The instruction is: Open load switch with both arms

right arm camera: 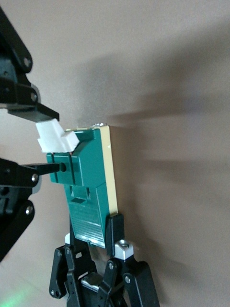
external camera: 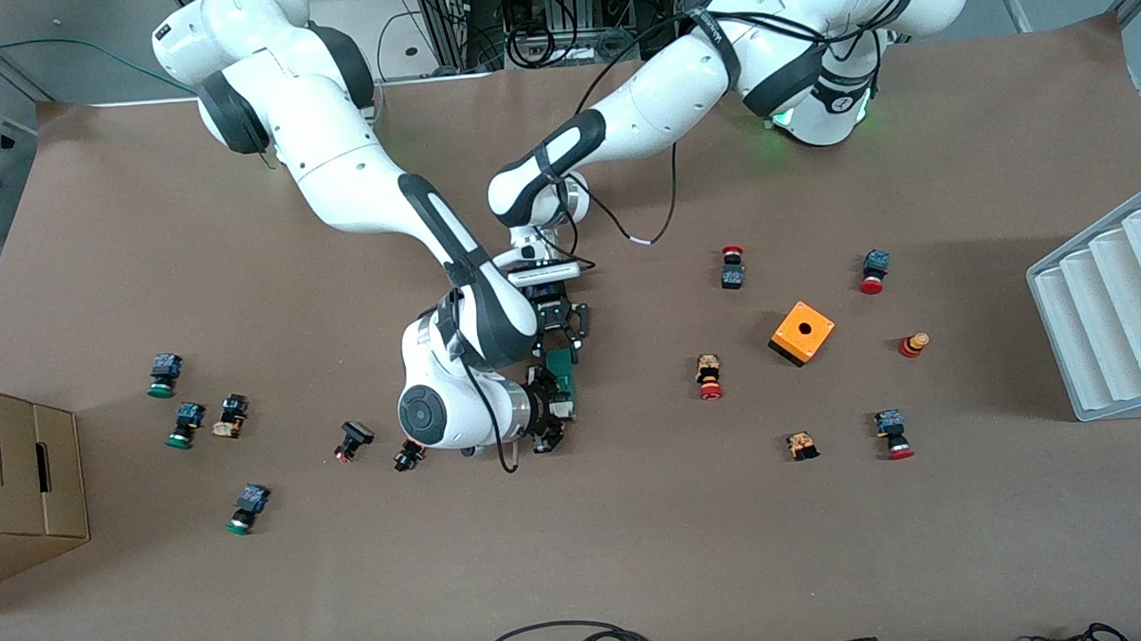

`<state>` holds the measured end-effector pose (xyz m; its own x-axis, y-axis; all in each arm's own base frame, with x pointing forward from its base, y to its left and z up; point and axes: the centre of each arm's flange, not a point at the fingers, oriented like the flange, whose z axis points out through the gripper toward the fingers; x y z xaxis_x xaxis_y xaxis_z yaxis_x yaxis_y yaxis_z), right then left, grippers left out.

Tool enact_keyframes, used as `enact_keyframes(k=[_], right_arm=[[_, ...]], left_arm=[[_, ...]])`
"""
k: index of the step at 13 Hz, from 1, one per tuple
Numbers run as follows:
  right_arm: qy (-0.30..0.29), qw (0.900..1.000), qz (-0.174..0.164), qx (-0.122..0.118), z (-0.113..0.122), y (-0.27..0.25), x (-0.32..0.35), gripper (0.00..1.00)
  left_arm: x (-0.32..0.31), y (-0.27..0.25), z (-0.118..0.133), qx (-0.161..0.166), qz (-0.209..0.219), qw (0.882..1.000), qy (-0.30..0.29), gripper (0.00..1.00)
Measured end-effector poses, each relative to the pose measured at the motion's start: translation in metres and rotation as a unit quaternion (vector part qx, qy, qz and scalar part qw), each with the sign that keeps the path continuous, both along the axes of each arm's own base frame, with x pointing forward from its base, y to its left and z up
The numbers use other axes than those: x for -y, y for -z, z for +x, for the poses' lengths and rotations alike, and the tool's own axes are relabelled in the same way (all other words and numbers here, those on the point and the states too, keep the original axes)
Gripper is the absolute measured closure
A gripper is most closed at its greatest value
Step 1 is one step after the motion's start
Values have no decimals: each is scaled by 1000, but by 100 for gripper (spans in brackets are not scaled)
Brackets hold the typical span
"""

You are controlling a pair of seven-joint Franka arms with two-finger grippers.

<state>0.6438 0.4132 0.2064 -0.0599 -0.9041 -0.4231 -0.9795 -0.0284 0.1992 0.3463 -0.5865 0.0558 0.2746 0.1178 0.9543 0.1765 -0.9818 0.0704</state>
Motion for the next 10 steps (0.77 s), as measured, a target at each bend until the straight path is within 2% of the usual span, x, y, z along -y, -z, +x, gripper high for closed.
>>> enact_keyframes(k=[10], right_arm=[[-10, 1000, 6, -2, -9, -14, 3, 59]], left_arm=[[0, 0, 0, 0, 0, 1000, 0, 44]])
